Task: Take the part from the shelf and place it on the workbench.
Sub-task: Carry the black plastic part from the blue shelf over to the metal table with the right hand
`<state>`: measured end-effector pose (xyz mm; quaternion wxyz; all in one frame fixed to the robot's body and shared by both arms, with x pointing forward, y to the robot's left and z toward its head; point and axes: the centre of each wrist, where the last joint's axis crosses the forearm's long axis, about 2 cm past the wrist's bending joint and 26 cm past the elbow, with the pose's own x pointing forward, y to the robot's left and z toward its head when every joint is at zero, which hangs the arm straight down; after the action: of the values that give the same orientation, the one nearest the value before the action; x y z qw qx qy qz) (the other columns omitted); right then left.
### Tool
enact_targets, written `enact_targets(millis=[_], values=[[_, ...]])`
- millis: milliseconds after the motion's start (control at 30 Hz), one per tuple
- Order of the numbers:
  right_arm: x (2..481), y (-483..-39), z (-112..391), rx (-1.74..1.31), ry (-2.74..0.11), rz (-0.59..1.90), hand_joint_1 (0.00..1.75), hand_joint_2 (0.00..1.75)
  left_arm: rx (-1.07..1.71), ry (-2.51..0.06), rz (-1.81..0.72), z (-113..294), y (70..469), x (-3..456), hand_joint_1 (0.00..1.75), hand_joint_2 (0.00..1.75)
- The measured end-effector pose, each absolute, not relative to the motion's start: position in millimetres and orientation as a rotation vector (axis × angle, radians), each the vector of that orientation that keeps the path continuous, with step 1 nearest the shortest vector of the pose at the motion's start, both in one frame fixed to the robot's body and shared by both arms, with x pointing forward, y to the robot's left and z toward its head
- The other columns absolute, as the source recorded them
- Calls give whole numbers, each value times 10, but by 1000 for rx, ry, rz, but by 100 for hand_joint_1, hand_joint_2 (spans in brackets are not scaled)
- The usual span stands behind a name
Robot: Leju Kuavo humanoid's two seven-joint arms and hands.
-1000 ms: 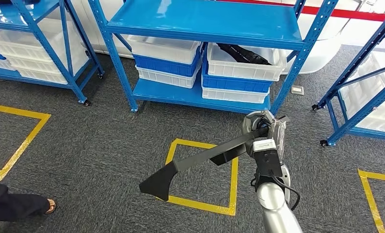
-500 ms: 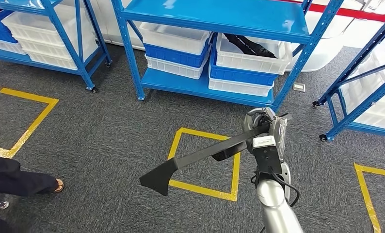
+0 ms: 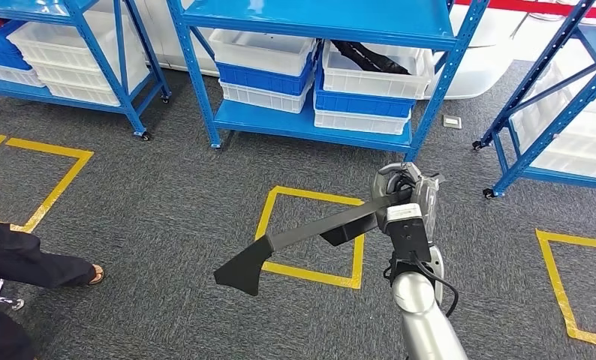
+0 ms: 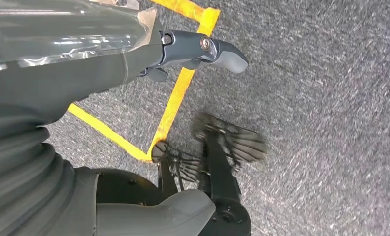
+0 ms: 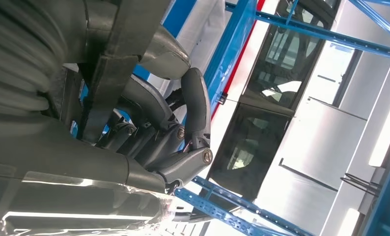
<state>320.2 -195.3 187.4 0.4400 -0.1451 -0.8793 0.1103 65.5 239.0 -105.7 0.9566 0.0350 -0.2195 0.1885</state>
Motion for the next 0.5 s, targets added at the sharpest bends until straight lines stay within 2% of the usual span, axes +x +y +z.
enact_targets(millis=[500], values=[[3214, -1930, 1860, -356, -2176, 276, 175, 175, 50, -470, 377, -1044, 2339, 702, 0, 175]])
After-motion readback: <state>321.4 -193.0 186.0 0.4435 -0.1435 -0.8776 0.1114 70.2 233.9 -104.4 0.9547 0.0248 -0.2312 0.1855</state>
